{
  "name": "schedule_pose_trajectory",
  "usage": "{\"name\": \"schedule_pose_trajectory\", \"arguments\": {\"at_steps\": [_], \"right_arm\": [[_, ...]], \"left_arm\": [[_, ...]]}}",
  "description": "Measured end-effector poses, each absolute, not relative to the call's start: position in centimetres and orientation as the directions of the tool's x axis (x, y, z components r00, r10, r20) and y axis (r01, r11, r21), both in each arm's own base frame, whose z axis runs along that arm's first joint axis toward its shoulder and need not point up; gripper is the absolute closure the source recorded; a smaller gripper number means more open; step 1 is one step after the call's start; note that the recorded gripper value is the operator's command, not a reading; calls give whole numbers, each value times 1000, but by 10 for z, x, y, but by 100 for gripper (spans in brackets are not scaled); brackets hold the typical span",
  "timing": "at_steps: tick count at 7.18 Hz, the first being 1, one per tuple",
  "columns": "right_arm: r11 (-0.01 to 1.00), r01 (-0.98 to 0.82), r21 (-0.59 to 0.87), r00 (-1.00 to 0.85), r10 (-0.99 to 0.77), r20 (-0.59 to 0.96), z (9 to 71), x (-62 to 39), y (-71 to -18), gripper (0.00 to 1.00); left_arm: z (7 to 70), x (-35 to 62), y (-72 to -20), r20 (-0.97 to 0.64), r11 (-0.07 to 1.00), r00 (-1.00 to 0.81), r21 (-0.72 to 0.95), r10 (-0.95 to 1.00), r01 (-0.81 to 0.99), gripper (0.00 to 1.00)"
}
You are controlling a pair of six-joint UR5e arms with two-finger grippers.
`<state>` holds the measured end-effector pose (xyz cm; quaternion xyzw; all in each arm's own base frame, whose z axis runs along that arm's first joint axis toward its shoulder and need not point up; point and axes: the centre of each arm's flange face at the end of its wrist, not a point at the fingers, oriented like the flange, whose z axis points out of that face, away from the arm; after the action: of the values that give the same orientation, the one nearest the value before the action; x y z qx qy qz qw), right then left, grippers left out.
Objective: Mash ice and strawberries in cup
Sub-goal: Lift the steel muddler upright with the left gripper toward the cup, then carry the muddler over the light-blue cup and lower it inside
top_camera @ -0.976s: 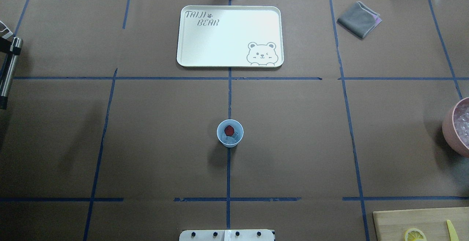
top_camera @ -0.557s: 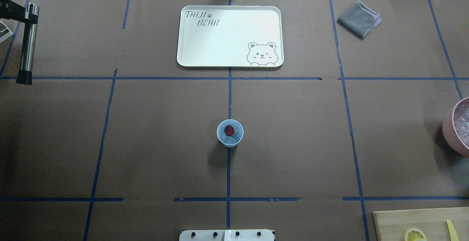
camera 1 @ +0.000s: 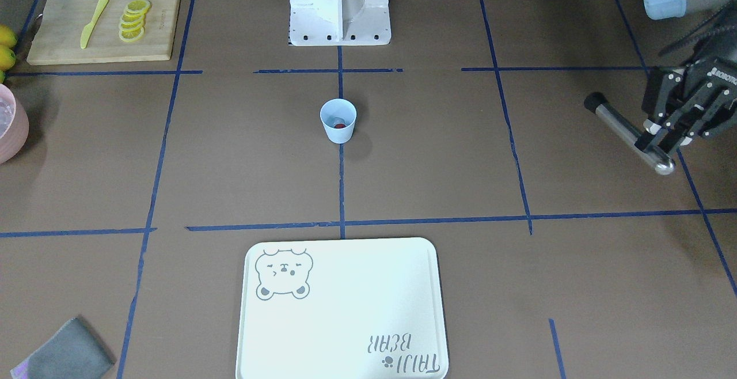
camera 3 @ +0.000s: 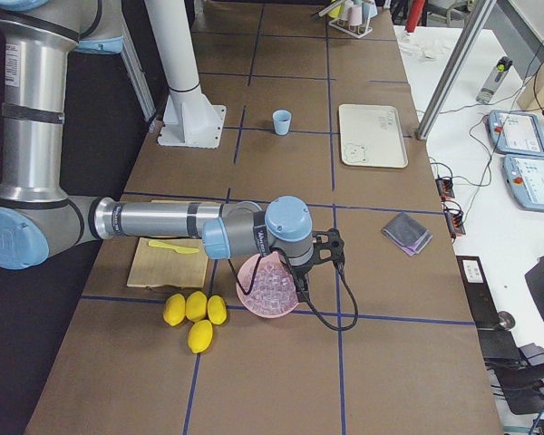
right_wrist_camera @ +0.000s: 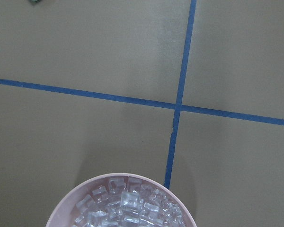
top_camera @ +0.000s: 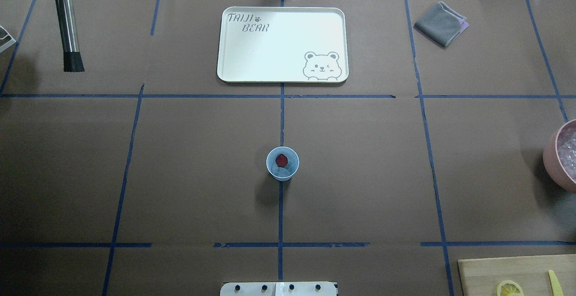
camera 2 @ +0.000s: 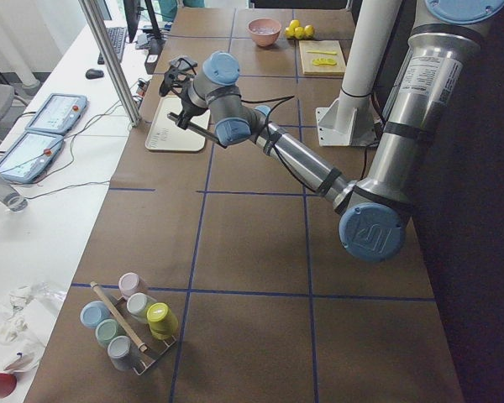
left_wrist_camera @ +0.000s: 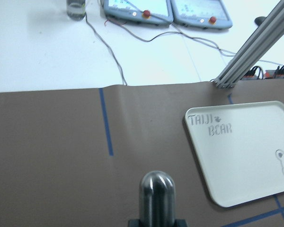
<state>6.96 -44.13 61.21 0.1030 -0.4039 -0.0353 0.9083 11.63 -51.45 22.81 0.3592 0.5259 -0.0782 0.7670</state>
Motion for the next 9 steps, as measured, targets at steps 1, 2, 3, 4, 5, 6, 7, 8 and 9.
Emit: {"name": "schedule_pose_trajectory", "arguments": {"at_steps": [1,2,3,4,5,6,7,8,9], "right_arm": [[976,-19,217,670,-148,727,611,70,-441,1],[976,-19,217,668,-149,729,611,69,-442,1],[976,-19,219,666,-150,730,610,69,-442,1],[975,-19,221,665,-153,731,608,69,-444,1],[975,-19,223,665,-154,731,607,69,-445,1],[975,-20,223,665,-154,731,607,69,-445,1],[974,-20,224,665,-154,731,607,69,-445,1],[974,-20,224,665,-154,731,606,69,-446,1],[974,-20,226,665,-155,731,606,69,-446,1]], "left_arm": [[198,136,-492,-876,680,402,468,269,564,100],[175,163,-470,-883,630,359,467,302,620,100],[161,197,-448,-884,574,310,464,350,674,100],[152,227,-426,-884,526,262,446,388,724,100],[148,248,-409,-876,481,236,436,420,760,100],[145,258,-397,-856,428,244,451,456,783,100],[145,261,-392,-832,367,271,474,484,801,100],[147,263,-391,-813,314,312,500,493,807,100],[151,273,-389,-795,270,354,526,492,806,100]]}}
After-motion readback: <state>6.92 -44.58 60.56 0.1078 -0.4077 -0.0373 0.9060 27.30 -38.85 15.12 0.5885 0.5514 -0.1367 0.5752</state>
